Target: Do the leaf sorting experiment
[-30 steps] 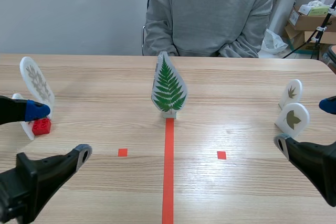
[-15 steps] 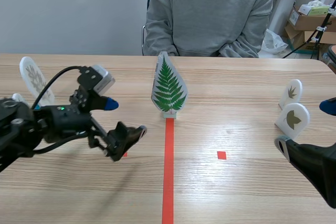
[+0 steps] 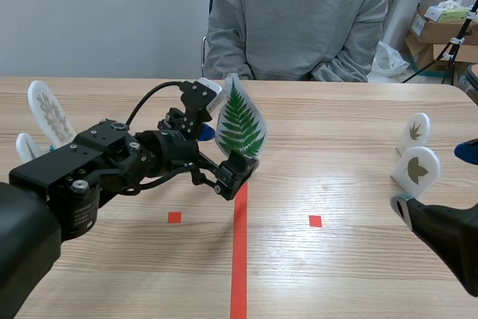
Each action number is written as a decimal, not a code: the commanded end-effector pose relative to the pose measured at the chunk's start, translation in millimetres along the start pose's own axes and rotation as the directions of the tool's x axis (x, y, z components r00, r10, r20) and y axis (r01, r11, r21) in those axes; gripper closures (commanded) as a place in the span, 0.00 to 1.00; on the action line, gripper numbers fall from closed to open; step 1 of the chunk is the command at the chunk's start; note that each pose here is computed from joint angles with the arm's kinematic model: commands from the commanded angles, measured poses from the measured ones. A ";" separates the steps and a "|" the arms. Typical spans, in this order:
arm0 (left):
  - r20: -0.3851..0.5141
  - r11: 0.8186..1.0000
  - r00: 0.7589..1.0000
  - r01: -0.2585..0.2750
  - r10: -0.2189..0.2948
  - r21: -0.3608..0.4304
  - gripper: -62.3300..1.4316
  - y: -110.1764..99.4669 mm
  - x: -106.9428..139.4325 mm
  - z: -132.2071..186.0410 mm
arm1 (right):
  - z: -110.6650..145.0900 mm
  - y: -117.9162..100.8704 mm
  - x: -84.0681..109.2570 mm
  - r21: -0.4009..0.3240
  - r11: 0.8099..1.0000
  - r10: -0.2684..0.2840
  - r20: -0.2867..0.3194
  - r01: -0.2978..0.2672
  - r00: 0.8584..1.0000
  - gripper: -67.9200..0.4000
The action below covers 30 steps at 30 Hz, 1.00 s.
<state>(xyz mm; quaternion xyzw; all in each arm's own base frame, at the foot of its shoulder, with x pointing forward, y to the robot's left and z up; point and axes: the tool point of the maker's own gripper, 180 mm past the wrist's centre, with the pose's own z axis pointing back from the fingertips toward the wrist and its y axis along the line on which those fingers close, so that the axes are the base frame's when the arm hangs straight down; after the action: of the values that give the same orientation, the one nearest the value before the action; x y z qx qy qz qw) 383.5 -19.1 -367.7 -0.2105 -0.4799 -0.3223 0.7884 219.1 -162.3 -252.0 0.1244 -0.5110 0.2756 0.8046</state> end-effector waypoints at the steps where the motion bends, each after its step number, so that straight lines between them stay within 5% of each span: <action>1: 0.051 1.000 0.999 0.011 -0.011 0.001 0.00 1.2 18.7 -0.4 | -0.7 -0.7 6.1 0.006 1.000 0.003 0.025 -0.003 1.000 0.00; 21: 0.101 0.999 0.994 -0.028 0.030 -0.027 0.01 -25.8 39.8 -16.9 | -0.7 -0.7 6.1 0.006 1.000 0.003 0.025 -0.003 1.000 0.00; 25: 0.100 0.999 0.994 -0.028 0.030 -0.027 0.27 -25.8 39.8 -16.9 | -0.7 -0.7 6.1 0.006 1.000 0.003 0.025 -0.003 1.000 0.00; 30: 0.104 0.999 0.994 -0.028 0.031 -0.027 0.43 -25.9 40.4 -16.9 | -0.7 -0.7 6.1 0.006 1.000 0.003 0.025 -0.003 1.000 0.00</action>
<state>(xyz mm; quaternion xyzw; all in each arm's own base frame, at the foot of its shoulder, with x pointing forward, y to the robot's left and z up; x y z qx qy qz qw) 382.0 -55.7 -355.7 -0.2372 -0.4913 -0.3089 0.7791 219.1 -162.3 -252.1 0.1243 -0.5109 0.2757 0.8047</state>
